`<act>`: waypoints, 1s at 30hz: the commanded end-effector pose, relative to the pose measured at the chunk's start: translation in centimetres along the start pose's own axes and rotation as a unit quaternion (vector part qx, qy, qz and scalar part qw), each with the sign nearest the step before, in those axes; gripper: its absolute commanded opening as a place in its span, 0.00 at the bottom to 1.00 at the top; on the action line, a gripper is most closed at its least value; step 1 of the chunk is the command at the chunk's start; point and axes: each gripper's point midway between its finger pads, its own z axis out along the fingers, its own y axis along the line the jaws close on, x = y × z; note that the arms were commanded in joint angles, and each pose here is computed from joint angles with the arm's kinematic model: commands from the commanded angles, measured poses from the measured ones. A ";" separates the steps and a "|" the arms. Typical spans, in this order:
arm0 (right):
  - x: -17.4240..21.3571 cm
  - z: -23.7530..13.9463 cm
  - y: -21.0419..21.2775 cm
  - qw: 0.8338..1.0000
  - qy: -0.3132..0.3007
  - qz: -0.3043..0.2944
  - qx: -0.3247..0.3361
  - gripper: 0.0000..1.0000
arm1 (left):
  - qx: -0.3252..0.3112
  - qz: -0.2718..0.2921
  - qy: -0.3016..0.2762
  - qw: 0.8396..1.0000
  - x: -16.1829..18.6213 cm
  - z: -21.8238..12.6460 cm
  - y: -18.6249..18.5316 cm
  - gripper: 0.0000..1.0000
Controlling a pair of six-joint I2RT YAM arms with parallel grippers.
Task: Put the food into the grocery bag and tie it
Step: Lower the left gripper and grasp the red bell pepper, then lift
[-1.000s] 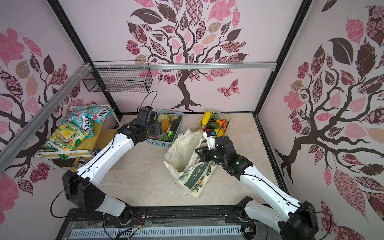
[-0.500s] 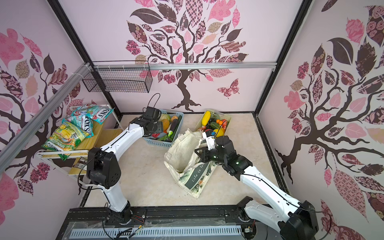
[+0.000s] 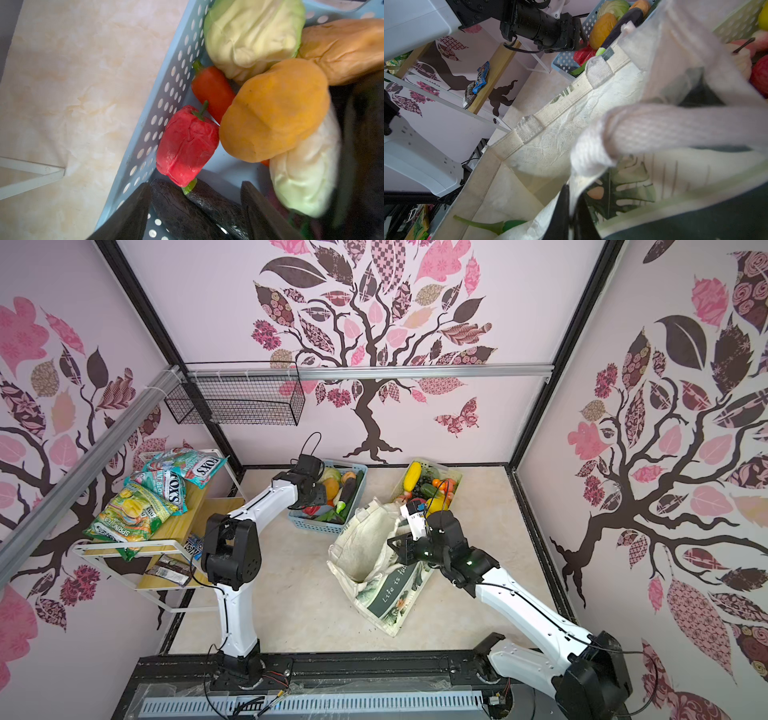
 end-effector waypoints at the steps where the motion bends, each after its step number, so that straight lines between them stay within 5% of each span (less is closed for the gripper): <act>1: 0.1 0.5 -0.1 1.000 0.009 -0.011 0.004 0.09 | 0.002 -0.005 -0.010 1.000 -1.5 0.9 0.1 0.73; 30: -0.1 0.6 -0.5 1.000 0.008 -0.018 0.017 0.10 | 0.071 -0.040 0.024 0.996 -0.2 5.5 -1.9 0.69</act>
